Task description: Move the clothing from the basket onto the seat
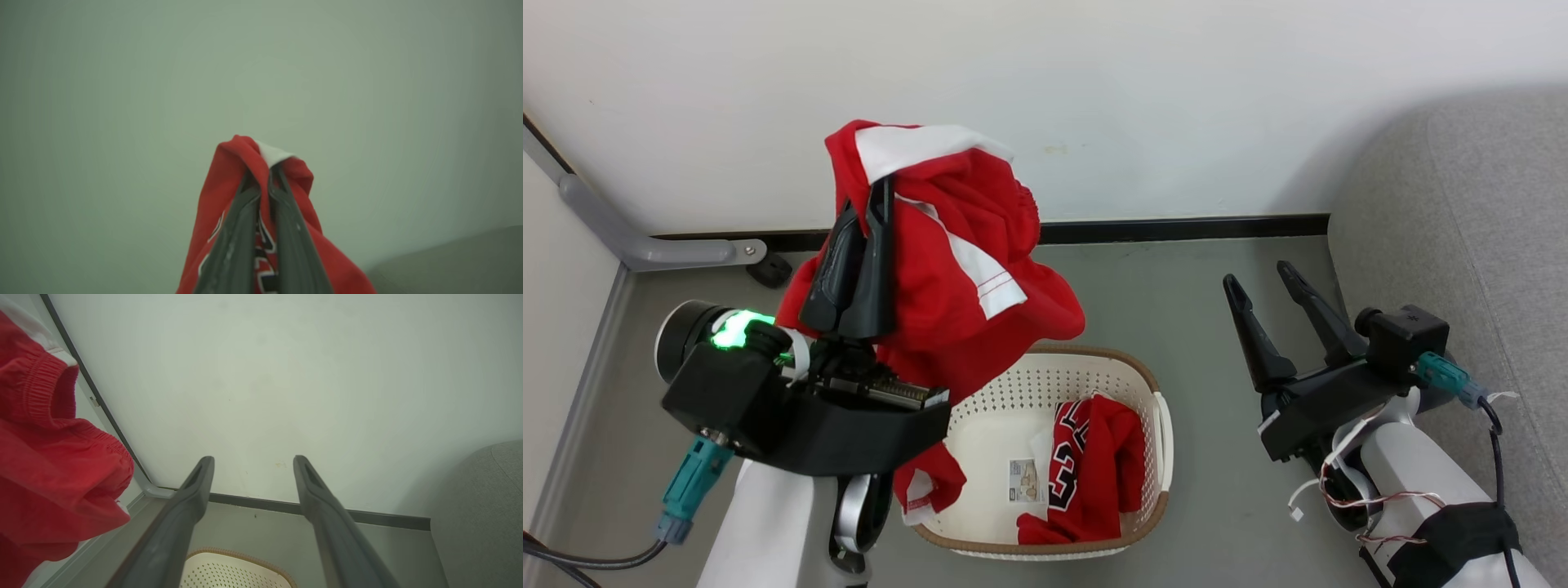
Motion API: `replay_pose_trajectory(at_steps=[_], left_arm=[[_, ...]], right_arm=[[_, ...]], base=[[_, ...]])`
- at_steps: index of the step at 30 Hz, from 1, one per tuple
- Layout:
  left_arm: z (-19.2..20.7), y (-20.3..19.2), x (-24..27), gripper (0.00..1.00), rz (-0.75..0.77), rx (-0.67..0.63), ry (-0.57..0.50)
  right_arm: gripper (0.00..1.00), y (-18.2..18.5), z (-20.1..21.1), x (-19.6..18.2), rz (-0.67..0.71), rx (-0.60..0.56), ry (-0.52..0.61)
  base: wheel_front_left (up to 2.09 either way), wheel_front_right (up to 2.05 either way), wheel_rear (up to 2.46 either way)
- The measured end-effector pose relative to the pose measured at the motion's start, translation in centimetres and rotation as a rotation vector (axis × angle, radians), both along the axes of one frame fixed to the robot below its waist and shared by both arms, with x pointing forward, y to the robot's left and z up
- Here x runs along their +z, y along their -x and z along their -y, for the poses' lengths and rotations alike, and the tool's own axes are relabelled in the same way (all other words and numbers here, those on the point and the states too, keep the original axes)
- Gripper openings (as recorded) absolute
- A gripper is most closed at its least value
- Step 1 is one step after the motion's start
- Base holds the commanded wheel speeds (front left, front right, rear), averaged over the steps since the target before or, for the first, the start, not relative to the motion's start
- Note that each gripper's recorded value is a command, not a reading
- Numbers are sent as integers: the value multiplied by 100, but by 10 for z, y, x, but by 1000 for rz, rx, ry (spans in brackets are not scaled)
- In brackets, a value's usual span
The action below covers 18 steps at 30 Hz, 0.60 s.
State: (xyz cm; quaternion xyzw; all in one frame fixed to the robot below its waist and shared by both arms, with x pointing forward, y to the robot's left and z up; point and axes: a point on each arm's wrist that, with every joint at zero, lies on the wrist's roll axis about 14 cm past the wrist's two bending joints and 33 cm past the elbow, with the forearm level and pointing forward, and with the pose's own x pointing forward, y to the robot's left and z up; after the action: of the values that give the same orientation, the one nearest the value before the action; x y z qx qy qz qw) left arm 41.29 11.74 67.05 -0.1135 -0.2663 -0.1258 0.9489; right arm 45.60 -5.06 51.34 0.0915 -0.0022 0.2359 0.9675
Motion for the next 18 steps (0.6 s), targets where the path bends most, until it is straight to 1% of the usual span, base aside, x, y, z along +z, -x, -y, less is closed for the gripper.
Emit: replay_pose_trajectory(at_steps=[5, 18], left_arm=[[1, 2, -5, 0, -15, -4, 1], [4, 5, -1, 0, -2, -11, 7]], right_arm=[[100, 0, -1, 0, 0, 3, 0], [100, 0, -2, 0, -1, 3, 0]], base=[[0, 0, 0], [0, 0, 0]])
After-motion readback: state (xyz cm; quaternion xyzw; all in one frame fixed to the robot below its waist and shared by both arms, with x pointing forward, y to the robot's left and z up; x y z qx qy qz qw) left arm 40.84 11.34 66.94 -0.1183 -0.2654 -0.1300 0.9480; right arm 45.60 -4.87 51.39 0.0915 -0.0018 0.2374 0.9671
